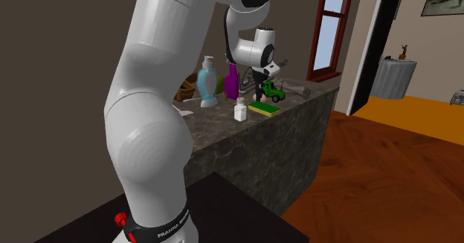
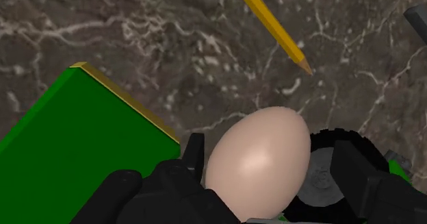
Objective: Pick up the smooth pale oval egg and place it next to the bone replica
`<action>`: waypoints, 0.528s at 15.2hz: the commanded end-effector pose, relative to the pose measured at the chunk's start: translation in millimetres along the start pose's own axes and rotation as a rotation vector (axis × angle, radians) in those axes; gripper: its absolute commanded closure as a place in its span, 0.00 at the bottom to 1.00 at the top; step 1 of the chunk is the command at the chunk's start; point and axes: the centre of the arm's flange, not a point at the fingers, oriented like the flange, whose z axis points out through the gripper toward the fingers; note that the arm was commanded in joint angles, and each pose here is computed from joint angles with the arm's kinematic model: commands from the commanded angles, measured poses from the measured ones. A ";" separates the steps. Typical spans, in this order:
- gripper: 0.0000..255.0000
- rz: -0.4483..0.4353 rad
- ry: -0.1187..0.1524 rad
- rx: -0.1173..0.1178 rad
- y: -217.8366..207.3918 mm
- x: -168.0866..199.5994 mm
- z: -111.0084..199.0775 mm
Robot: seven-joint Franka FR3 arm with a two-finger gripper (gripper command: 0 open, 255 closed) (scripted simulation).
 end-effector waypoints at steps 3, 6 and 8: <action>0.00 0.000 0.000 0.001 -0.2 0.1 -0.2; 0.00 0.000 0.000 0.001 -0.2 0.1 -13.4; 0.00 0.000 0.000 0.001 -0.1 0.1 -39.8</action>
